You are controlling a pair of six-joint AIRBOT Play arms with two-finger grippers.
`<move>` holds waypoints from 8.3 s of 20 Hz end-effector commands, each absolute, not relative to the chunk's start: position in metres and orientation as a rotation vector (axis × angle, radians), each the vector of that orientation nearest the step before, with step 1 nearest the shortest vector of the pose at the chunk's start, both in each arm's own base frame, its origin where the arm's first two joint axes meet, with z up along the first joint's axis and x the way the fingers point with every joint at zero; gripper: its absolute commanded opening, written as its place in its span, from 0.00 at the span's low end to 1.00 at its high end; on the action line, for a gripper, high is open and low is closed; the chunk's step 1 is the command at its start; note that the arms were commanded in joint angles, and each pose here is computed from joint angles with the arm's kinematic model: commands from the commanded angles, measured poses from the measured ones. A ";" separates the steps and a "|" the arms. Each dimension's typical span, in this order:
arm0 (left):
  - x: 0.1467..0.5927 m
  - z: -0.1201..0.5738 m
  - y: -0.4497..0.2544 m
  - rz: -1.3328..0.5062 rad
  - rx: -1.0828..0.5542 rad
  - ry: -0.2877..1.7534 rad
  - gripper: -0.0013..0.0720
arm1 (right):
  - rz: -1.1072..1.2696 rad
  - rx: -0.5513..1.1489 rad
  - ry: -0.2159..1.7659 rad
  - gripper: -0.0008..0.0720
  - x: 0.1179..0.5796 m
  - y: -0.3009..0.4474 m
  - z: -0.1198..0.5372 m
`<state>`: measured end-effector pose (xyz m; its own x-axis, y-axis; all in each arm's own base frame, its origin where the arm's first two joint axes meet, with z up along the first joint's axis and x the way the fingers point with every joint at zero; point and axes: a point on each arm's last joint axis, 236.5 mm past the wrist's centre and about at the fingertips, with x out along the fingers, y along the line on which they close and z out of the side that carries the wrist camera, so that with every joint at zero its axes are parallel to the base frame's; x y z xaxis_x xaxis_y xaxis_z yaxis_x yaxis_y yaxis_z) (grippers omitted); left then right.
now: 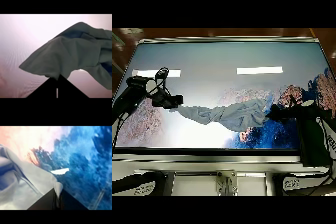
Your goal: Fold the shirts.
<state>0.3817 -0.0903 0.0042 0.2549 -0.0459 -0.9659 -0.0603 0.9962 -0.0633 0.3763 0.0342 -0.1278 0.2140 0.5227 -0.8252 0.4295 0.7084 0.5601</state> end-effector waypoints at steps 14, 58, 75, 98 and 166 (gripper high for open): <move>0.394 0.505 -0.026 -0.039 -0.167 -0.012 0.07 | 0.103 0.028 -0.059 0.11 0.423 -0.027 0.430; 0.310 0.020 -0.026 -0.109 -0.363 1.570 0.94 | 0.093 0.367 0.937 0.11 0.328 0.005 0.048; 0.241 -0.127 -0.170 -0.171 -0.810 1.541 0.81 | 0.092 0.362 0.932 0.11 0.329 0.004 0.048; 0.132 0.562 -0.055 -0.167 0.036 -0.248 0.06 | 0.029 -0.118 -0.158 0.11 0.233 0.009 0.521; 0.267 -0.126 -0.045 -0.133 -0.879 1.501 0.07 | 0.102 0.765 1.622 0.95 0.272 -0.023 -0.076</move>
